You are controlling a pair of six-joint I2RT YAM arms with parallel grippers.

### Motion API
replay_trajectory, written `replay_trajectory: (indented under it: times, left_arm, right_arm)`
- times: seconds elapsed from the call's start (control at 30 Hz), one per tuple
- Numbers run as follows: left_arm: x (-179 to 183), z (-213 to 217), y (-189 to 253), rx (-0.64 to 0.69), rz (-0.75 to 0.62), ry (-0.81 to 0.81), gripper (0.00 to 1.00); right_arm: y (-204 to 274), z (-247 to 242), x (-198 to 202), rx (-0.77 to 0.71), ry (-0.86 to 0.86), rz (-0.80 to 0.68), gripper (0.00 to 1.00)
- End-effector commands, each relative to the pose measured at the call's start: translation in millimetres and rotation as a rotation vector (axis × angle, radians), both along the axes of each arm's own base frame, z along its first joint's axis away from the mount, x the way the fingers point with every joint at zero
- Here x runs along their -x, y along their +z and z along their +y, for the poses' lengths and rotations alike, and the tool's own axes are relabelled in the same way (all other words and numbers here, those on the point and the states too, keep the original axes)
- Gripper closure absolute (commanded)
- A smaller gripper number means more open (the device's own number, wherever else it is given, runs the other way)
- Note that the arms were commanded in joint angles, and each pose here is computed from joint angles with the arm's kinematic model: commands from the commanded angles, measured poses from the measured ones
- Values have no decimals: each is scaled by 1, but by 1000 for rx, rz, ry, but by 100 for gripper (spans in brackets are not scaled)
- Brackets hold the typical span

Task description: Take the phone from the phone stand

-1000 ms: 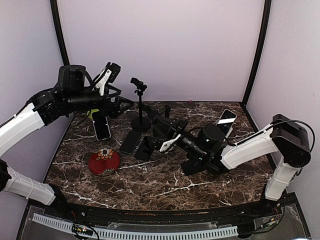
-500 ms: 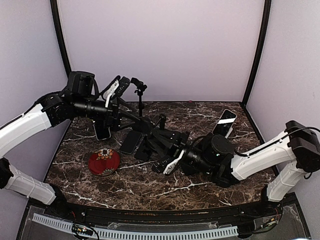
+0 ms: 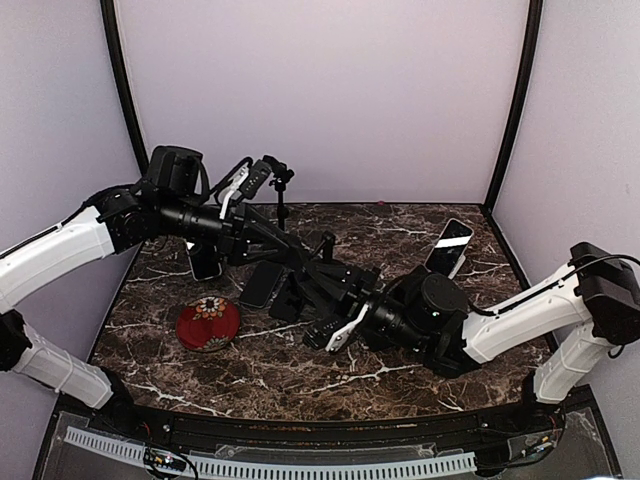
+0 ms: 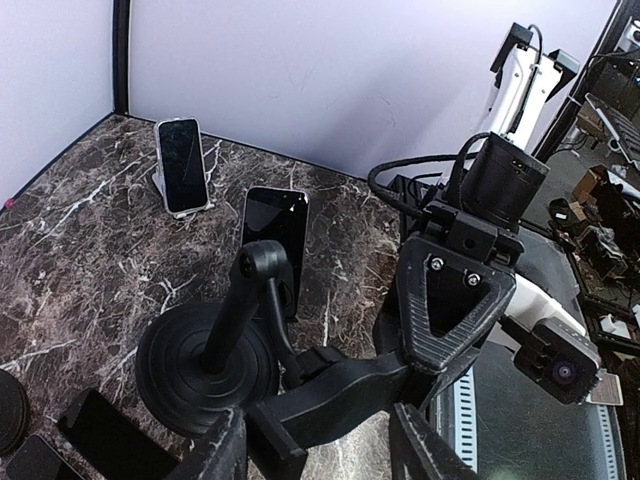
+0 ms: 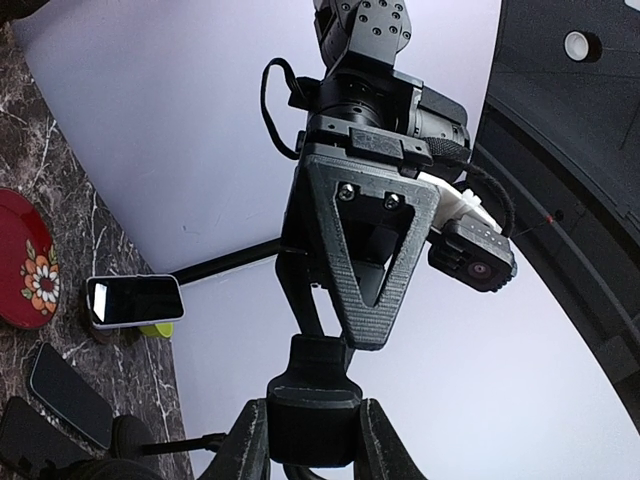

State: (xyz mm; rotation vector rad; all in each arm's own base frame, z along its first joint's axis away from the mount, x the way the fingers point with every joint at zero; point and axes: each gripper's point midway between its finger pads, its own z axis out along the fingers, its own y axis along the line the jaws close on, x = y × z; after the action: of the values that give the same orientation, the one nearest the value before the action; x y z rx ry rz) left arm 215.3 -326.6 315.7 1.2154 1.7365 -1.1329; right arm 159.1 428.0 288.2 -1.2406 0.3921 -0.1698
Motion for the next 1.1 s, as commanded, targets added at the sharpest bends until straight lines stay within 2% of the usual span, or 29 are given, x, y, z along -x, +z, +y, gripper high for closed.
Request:
replay_trajectory:
  times: [0.0,0.23,0.33,0.5,0.6,0.73,0.83,0.93,1.07]
  left_arm:
    - [-4,-7,-8,-17,-1,14,52]
    - [-5,-11,-15,-28,5,1,60]
    - [-9,-10,-21,-45,6,18,51]
    - [6,-17,-17,-2,43,-84,72]
    - [7,-17,-14,8,34,-88,84]
    - [5,-17,-11,18,19,-82,90]
    - [1,-19,-10,22,11,-69,98]
    - [-2,-19,-11,29,0,-54,100]
    - [-5,-22,-10,48,-15,-52,100]
  right_arm:
    - [48,-16,11,-145,-7,-85,100]
    - [52,-18,10,-149,-15,-93,100]
    - [53,-19,11,-154,-14,-98,100]
    - [53,-18,12,-155,-11,-94,100]
    - [52,-20,10,-161,-17,-88,100]
    - [48,-21,8,-161,-27,-78,98]
    - [46,-22,6,-167,-41,-78,92]
    - [42,-24,1,-163,-63,-73,73]
    - [37,-31,-10,-158,-102,-60,56]
